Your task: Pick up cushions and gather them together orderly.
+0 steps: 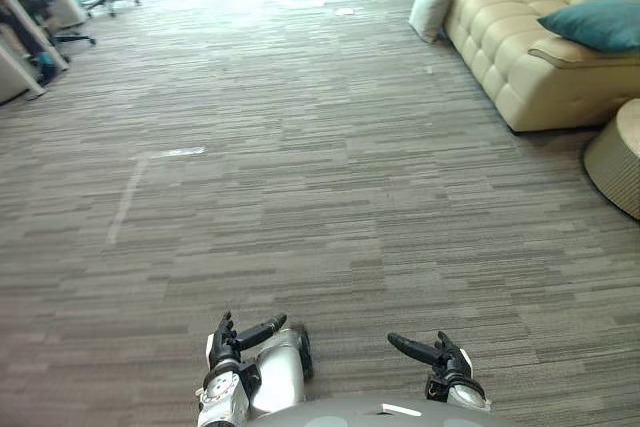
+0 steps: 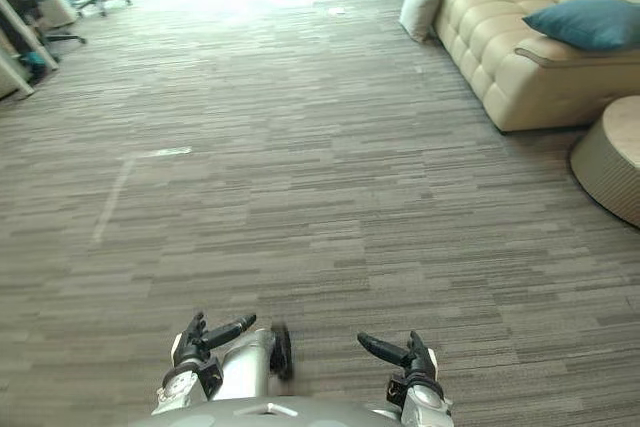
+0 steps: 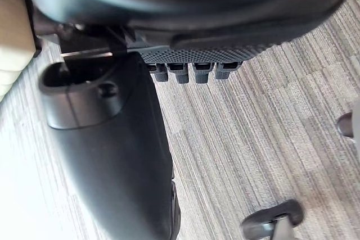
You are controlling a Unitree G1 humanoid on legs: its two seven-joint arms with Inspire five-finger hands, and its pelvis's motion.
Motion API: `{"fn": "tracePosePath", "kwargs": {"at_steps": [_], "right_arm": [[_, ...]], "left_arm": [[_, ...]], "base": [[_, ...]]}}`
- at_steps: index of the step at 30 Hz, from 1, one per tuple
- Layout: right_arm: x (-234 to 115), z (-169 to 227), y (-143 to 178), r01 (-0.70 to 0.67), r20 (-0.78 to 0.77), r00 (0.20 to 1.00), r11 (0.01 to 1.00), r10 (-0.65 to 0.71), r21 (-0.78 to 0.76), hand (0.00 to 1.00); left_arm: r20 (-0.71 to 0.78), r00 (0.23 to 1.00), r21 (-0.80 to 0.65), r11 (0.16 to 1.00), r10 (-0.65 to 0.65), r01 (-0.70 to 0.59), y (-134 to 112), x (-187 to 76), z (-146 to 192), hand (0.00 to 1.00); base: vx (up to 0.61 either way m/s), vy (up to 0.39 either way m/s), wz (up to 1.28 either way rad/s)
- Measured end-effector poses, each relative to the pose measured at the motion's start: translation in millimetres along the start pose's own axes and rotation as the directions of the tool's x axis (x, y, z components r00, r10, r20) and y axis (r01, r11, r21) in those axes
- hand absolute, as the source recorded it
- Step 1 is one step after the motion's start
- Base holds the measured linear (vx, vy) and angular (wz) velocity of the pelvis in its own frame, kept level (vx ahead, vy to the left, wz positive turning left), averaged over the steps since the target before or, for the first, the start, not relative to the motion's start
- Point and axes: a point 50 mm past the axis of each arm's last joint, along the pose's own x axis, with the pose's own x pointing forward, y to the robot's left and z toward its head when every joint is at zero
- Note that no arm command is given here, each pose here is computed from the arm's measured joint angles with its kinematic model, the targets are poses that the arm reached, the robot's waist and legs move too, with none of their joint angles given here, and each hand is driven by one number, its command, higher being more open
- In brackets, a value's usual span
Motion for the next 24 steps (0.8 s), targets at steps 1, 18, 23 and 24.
{"fn": "tracePosePath", "kwargs": {"at_steps": [1,18,23,24], "right_arm": [[0,0,0,0.000,-0.001,1.000,1.000,0.000,0.000,1.00],[1,30,-7,0.004,0.141,0.990,1.000,-0.006,0.018,1.00],[0,36,-15,0.010,0.166,0.986,1.000,-0.012,0.009,1.00],[0,36,-14,0.010,0.168,0.986,1.000,-0.011,0.007,1.00]], "left_arm": [[0.000,1.000,0.001,1.000,0.000,0.000,0,0,0,1.00],[-0.118,0.989,0.151,0.983,-0.086,0.104,-20,0,-18,1.00],[-0.142,0.975,0.163,0.968,-0.169,0.191,-42,-8,-29,1.00],[-0.134,0.979,0.150,0.973,-0.155,0.174,-38,-7,-27,1.00]], "base": [[0.72,0.283,-0.53],[0.74,0.038,0.37],[0.55,-0.325,0.38],[0.60,-0.274,-0.10]]}}
